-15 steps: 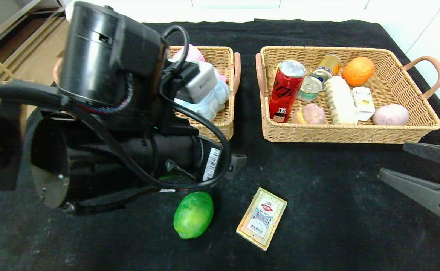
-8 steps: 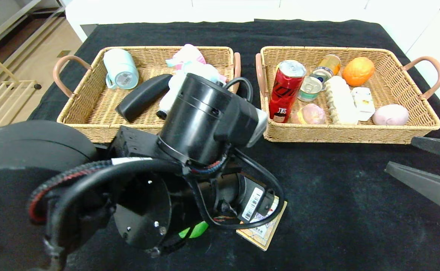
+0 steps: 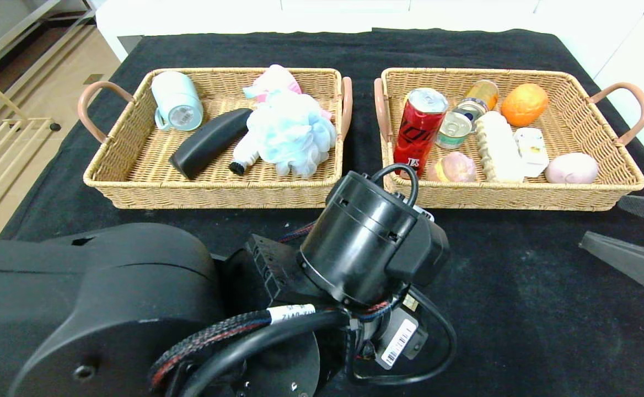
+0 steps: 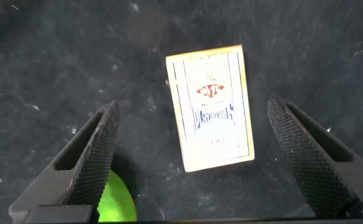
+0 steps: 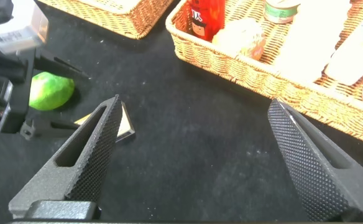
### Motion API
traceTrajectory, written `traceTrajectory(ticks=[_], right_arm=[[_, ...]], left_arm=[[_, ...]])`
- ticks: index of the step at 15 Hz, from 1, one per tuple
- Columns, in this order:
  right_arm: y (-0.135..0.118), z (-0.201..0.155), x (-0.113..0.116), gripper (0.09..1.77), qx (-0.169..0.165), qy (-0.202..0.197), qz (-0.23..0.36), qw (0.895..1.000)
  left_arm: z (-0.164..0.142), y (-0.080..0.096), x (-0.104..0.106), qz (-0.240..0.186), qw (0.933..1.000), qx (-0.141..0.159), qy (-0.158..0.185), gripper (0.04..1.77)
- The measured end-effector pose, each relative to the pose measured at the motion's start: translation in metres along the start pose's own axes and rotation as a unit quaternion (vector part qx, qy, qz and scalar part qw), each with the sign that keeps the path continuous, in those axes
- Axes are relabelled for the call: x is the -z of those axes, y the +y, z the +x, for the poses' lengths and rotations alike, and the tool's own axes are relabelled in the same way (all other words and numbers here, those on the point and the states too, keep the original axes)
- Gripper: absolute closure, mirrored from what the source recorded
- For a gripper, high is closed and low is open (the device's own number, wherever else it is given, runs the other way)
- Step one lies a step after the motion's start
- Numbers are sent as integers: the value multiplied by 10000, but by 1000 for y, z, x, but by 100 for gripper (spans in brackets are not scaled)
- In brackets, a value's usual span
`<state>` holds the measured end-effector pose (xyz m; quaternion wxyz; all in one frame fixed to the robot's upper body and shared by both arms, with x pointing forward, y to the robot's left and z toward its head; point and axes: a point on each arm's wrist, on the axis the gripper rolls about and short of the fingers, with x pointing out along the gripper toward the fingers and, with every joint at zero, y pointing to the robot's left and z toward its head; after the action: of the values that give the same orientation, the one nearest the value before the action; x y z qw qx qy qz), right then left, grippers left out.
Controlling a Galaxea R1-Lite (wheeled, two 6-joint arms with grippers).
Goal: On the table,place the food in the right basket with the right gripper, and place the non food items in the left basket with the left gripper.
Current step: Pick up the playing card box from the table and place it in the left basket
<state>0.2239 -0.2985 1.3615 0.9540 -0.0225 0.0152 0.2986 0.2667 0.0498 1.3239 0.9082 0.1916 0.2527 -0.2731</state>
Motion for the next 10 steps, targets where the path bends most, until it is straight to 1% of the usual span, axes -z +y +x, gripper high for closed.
traceTrajectory(ticks=[6,10], right_arm=[[1,-1,-1,15,-13,-28,-13,10000],[2,-2,-1,15,-32,-43,-20,10000]], left_arm=[[16,-13,8,124,9997,22,190,9],[26,-15,10,134,9995,-75,274,9]])
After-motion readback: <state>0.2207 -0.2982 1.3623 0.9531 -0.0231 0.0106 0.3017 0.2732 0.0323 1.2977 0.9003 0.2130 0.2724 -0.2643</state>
